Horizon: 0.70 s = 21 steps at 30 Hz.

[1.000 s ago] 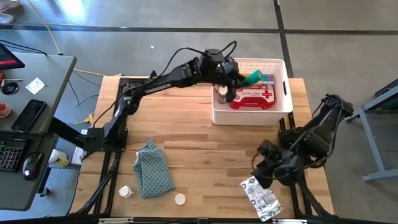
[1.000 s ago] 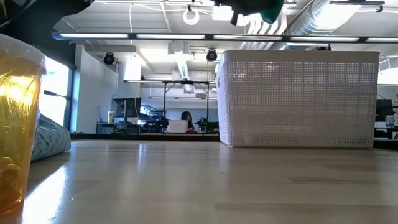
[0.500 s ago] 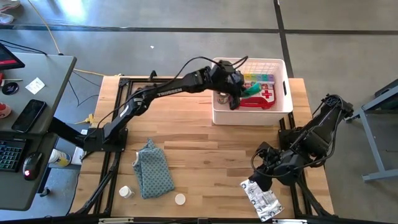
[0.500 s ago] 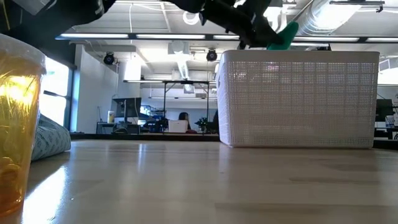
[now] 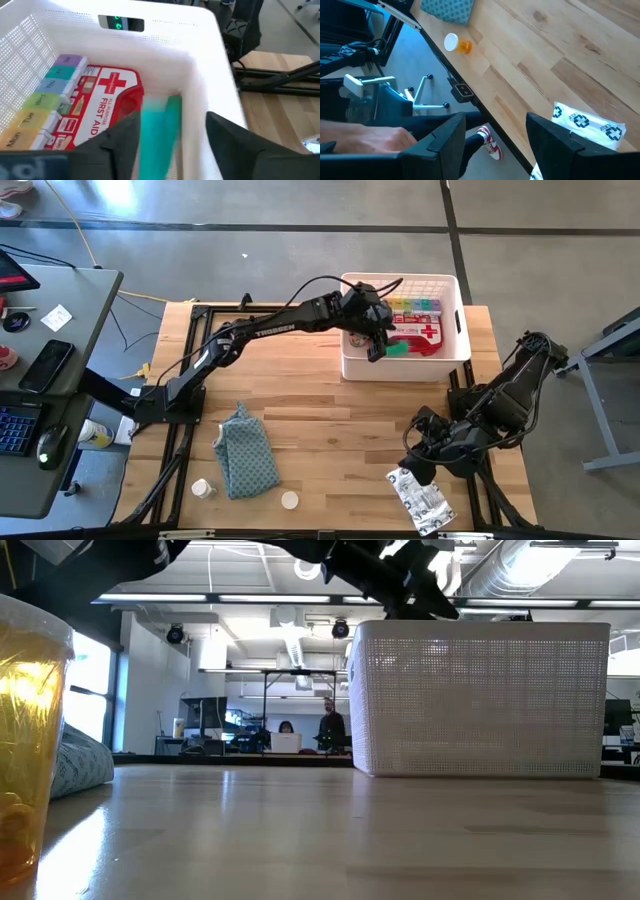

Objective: Pick & place medical supplies in basket/bin
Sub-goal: Put the light green bandage into the white bin, then put the orange pill bottle into the white bin

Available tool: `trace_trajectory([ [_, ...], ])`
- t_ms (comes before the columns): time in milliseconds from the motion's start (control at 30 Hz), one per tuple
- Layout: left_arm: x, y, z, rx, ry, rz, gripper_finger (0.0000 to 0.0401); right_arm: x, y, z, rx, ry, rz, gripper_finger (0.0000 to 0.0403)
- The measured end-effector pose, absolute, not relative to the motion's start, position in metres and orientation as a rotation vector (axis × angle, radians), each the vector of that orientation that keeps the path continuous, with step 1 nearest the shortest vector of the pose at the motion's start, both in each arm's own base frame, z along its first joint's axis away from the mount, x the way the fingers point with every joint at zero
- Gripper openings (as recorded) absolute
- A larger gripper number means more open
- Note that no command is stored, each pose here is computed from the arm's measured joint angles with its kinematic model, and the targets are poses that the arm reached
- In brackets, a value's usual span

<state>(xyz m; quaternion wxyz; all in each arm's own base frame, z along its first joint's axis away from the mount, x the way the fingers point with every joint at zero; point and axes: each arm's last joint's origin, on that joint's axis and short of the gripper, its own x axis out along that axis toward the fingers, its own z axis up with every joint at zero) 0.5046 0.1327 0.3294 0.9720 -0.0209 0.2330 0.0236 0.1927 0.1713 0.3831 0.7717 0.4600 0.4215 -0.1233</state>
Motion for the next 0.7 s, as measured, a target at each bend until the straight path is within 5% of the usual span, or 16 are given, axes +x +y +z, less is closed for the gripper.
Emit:
trace_trajectory([
  [167, 0.503, 0.131, 0.327, -0.055, 0.502, 0.025, 0.0291, 0.194, 0.169, 0.382, 0.992, 0.914, -0.285, 0.0199],
  [367, 0.495, 0.129, 0.329, -0.071, 0.571, 0.031, 0.0283, 0.197, 0.162, 0.381, 0.981, 0.911, -0.324, 0.0199],
  [700, 0.443, 0.111, 0.411, -0.039, 0.460, 0.035, 0.0238, 0.197, 0.156, 0.379, 0.918, 0.900, -0.359, 0.0199],
])
